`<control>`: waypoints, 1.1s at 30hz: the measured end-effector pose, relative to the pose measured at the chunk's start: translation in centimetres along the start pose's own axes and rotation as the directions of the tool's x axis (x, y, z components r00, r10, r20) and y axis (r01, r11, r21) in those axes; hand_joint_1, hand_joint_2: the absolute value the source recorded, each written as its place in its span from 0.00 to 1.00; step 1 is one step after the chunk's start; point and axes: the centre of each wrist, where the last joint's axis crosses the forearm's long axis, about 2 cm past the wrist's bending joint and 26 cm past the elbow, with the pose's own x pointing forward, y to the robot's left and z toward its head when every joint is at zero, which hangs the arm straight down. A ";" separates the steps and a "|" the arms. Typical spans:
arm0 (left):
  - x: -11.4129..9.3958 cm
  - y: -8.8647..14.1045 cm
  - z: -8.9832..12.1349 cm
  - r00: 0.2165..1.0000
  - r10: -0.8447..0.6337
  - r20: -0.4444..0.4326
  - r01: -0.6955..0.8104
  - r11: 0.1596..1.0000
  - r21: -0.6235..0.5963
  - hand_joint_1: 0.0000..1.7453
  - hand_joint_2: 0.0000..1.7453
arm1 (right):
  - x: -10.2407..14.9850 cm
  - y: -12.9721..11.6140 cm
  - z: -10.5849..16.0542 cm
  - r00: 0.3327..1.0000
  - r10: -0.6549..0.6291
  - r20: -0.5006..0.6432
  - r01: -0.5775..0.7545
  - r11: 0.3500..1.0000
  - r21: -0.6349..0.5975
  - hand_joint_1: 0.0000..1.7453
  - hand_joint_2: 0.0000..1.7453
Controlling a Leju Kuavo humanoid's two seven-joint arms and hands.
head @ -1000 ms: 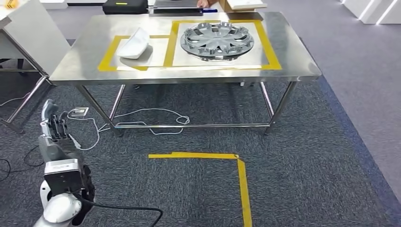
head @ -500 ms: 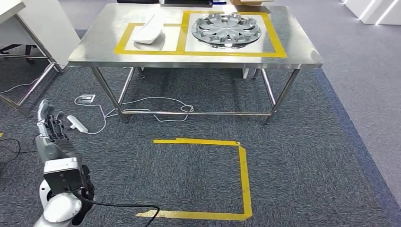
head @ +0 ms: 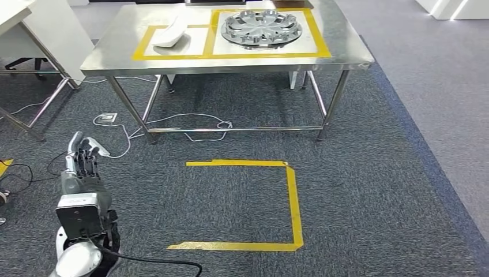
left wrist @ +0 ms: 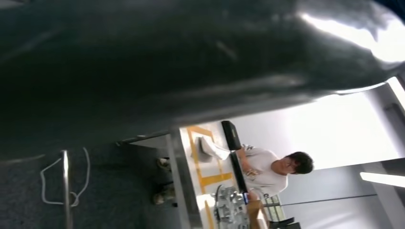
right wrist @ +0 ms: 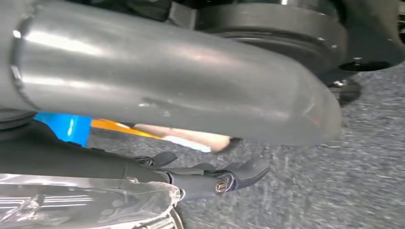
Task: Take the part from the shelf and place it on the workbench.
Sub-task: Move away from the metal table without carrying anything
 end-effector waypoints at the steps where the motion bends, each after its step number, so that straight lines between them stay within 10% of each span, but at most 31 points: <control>1: -0.1 0.0 0.2 1.000 -0.001 -0.007 0.001 1.000 -0.001 0.00 0.00 | -0.1 0.0 0.0 1.000 -0.002 -0.003 0.002 1.000 0.000 0.00 0.00; 16: -2.9 2.4 3.8 0.958 -0.062 -0.279 0.074 0.997 0.030 0.00 0.00 | -0.1 0.2 0.3 0.999 -0.038 -0.026 0.038 0.999 -0.002 0.00 0.00; 24: -8.4 7.0 10.7 0.742 -0.194 -0.642 0.224 0.974 -0.036 0.00 0.00 | -0.2 0.3 0.4 0.998 -0.052 -0.028 0.052 0.999 0.007 0.00 0.00; 33: -10.5 10.5 15.0 0.588 -0.283 -0.758 0.324 0.941 -0.100 0.00 0.00 | -0.2 0.2 0.3 0.998 -0.048 -0.027 0.049 0.999 0.010 0.00 0.00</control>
